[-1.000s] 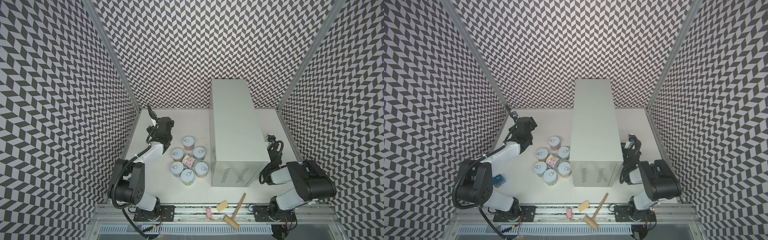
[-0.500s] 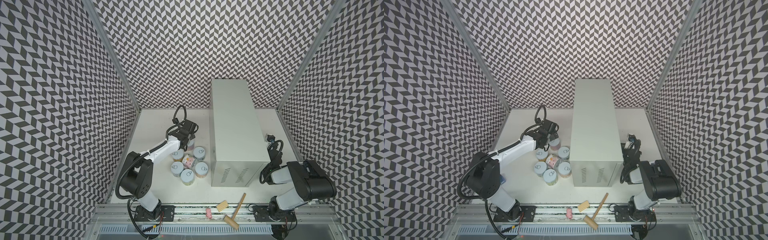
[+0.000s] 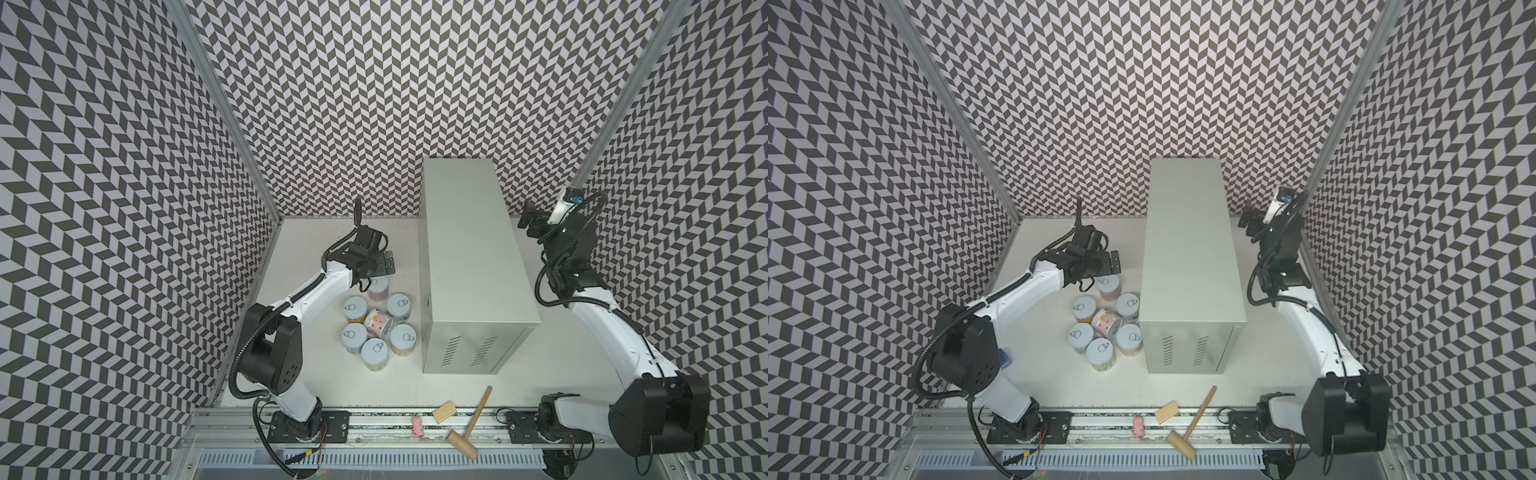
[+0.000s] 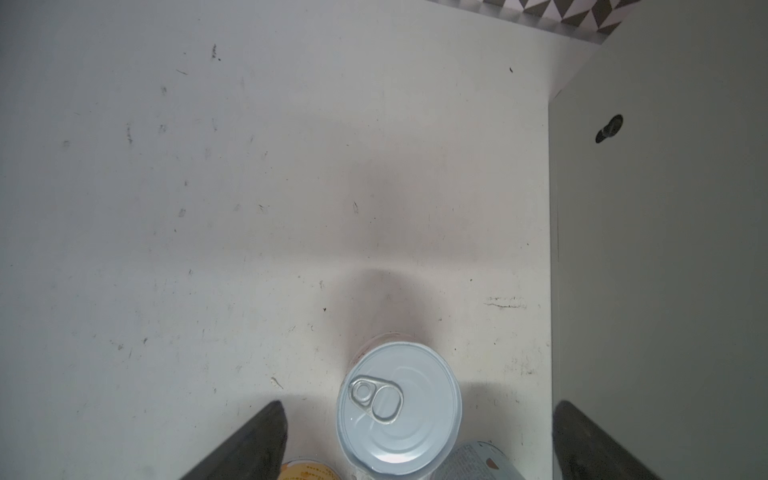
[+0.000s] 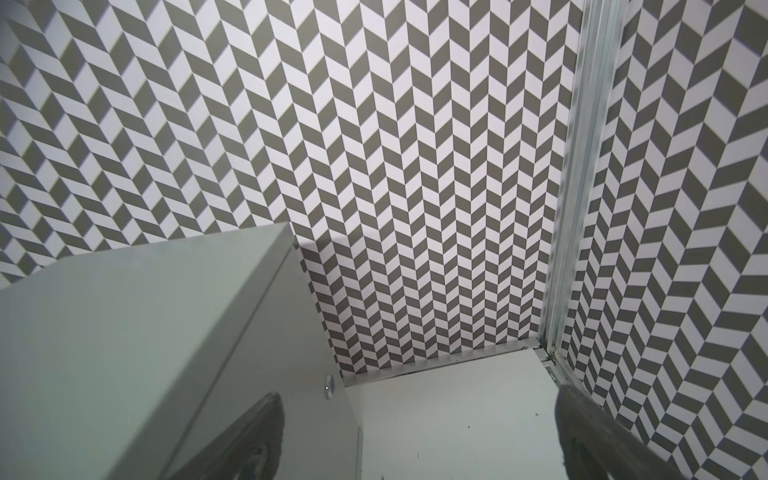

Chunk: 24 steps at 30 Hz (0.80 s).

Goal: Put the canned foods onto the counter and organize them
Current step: 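Grasp the pink-labelled can with the left gripper while the right arm rises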

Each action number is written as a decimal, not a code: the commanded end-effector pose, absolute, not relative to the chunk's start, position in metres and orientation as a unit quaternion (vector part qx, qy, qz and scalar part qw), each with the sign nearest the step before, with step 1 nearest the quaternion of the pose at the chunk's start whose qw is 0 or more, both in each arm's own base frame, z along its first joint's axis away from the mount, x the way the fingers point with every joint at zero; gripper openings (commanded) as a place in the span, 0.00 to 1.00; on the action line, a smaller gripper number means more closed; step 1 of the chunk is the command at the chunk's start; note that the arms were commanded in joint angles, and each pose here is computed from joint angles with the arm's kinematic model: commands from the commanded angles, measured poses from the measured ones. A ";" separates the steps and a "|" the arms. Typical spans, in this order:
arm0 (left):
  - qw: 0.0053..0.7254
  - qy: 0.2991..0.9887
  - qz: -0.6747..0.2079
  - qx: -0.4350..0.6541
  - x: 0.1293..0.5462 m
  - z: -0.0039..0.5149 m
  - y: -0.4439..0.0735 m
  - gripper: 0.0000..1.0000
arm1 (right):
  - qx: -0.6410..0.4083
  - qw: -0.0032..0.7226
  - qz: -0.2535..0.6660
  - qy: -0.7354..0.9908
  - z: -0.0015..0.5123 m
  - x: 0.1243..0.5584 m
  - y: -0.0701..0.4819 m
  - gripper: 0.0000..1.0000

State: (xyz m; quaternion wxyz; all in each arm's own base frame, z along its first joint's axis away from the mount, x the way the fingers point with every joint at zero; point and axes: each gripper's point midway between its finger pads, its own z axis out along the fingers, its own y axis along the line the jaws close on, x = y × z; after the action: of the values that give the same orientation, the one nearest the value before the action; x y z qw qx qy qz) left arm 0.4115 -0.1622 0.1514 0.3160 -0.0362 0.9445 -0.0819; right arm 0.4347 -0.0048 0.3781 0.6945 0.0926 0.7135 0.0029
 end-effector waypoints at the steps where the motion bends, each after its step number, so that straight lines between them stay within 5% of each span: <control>1: 0.281 0.957 -0.075 -0.004 0.409 0.134 -0.164 1.00 | 0.067 0.637 0.011 0.768 0.366 0.410 0.003 0.99; 15: 0.228 0.973 -0.017 0.026 0.401 0.087 -0.153 1.00 | -0.105 0.676 0.133 0.717 0.475 0.309 0.107 0.99; 24: 0.212 0.977 -0.005 0.032 0.402 0.077 -0.152 0.95 | -0.207 0.630 0.212 0.718 0.494 0.273 0.174 0.99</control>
State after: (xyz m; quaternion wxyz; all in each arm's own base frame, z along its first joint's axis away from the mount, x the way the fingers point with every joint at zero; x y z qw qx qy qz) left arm 0.4008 -0.1566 0.0793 0.2191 0.0302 0.9750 -0.0206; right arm 0.2793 0.1567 0.5056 0.6603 -0.1737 0.7032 0.1984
